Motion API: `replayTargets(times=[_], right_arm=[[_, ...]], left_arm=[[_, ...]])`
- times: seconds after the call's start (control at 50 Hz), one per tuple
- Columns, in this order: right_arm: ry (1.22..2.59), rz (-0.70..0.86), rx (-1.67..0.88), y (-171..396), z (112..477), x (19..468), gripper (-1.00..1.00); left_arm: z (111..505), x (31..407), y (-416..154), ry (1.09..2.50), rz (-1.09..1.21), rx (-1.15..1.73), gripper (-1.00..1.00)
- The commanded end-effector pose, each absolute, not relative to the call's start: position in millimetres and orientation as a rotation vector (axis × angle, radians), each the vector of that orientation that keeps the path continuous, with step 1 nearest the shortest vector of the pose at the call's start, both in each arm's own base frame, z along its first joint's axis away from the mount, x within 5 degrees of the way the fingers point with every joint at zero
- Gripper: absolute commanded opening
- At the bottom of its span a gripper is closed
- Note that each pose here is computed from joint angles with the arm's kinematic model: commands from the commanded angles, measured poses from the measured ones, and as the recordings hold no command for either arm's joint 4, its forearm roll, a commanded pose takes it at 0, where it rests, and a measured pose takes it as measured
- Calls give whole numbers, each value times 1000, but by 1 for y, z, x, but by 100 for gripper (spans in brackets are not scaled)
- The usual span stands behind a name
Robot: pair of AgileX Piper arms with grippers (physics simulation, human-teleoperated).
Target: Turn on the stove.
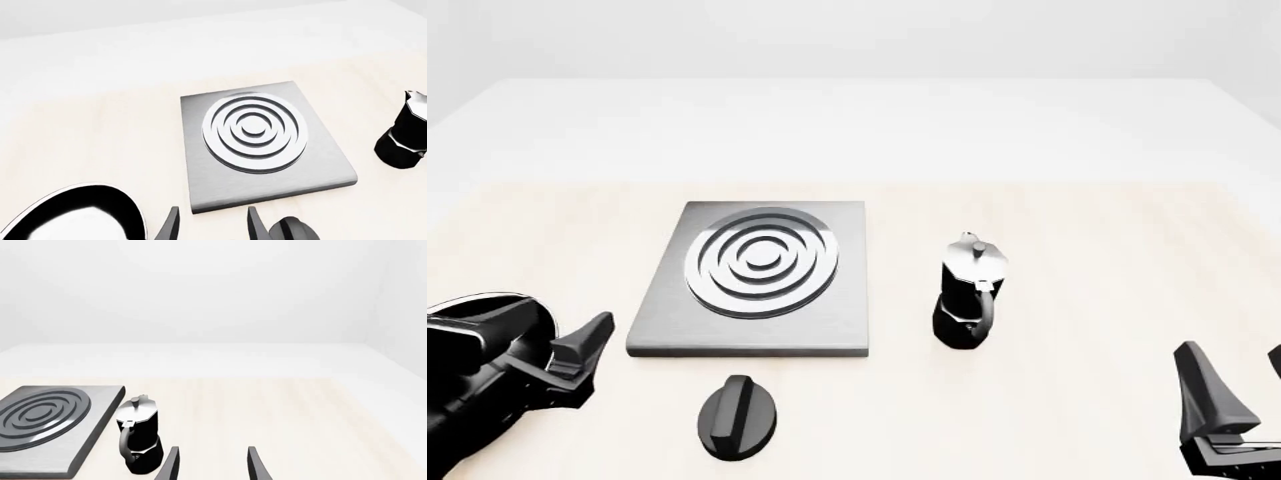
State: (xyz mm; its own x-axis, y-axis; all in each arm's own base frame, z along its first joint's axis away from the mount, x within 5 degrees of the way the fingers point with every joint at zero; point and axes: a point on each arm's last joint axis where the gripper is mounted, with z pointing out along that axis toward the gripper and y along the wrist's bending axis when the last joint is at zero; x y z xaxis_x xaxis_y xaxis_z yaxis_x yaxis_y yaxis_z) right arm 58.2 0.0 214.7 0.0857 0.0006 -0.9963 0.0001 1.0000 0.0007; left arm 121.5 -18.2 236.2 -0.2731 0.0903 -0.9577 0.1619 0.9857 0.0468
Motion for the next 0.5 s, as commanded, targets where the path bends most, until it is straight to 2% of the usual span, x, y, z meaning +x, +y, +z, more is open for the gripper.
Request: replayTargets(times=[0.02,0.5], right_arm=[[1485,0,1,0,215,59,100],[1485,0,1,0,215,58,100]], left_arm=[[236,135,-30,1901,-113,259,100],[220,153,-55,1993,-273,264,100]])
